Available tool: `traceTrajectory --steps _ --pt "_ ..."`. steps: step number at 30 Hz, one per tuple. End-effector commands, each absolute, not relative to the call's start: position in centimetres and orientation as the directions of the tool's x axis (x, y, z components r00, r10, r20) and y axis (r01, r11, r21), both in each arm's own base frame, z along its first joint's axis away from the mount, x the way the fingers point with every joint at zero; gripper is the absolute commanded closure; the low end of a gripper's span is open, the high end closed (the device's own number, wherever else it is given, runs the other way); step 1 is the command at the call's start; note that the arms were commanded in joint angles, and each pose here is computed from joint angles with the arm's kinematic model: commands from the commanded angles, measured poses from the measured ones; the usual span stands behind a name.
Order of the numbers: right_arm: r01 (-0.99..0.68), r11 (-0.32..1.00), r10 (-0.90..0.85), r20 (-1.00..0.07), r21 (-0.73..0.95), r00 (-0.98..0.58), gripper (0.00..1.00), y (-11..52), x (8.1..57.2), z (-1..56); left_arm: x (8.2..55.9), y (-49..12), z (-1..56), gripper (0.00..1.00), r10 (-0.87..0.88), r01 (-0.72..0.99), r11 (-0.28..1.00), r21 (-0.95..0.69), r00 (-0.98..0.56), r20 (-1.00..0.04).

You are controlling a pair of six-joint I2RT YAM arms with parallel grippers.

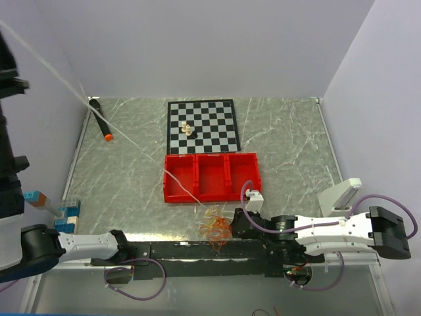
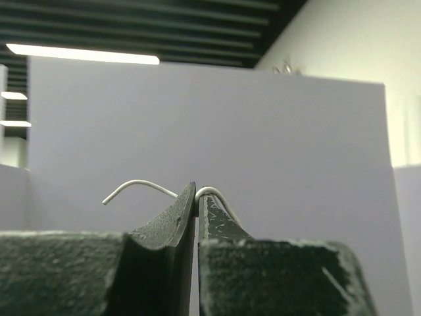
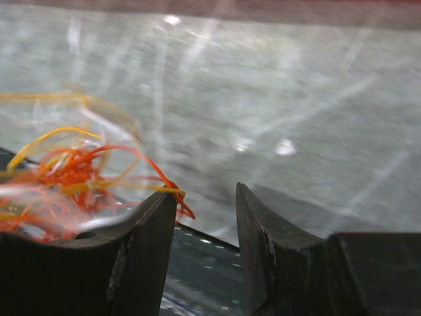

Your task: Untangle the cables

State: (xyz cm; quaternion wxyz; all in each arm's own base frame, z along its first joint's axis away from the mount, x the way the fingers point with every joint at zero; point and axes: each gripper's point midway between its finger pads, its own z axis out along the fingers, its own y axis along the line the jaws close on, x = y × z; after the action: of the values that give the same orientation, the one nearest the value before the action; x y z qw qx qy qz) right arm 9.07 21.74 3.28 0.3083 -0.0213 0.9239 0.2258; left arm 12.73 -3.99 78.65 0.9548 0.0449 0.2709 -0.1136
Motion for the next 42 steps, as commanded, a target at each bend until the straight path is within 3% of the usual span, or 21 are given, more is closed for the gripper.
traceTrajectory --steps 1,7,11,20,25,36,42 --pt "-0.136 0.930 0.088 -0.565 0.342 -0.820 0.52 19.5 8.7 1.5 9.0 2.1 81.7 0.91 -0.144 0.117 0.988 -0.097 0.925 -0.352" --pt "-0.088 0.948 0.103 -0.558 0.305 -0.823 0.52 18.3 8.7 0.9 8.4 4.2 81.8 0.92 -0.051 0.002 0.988 -0.154 0.947 -0.318" --pt "-0.028 0.957 0.146 -0.562 0.290 -0.814 0.52 17.6 9.1 1.5 9.4 4.0 81.2 0.91 -0.007 -0.053 0.986 -0.157 0.933 -0.359" --pt "-0.195 0.896 0.159 -0.699 0.398 -0.697 0.25 21.2 11.6 11.6 15.3 -7.0 71.6 0.85 -0.053 0.193 0.968 0.159 0.780 -0.623" --pt "-0.334 0.852 0.094 -0.746 0.402 -0.659 0.19 24.4 11.8 13.9 16.7 -9.9 69.2 0.86 -0.017 0.225 0.946 0.235 0.754 -0.657" --pt "-0.552 0.748 -0.047 -0.800 0.368 -0.598 0.30 32.9 11.3 15.9 17.0 -9.9 68.3 0.87 0.008 0.218 0.944 0.249 0.737 -0.676" --pt "-0.566 0.749 -0.125 -0.765 0.346 -0.632 0.31 34.3 10.6 12.2 16.2 -8.5 69.6 0.88 0.007 0.192 0.953 0.233 0.757 -0.654"
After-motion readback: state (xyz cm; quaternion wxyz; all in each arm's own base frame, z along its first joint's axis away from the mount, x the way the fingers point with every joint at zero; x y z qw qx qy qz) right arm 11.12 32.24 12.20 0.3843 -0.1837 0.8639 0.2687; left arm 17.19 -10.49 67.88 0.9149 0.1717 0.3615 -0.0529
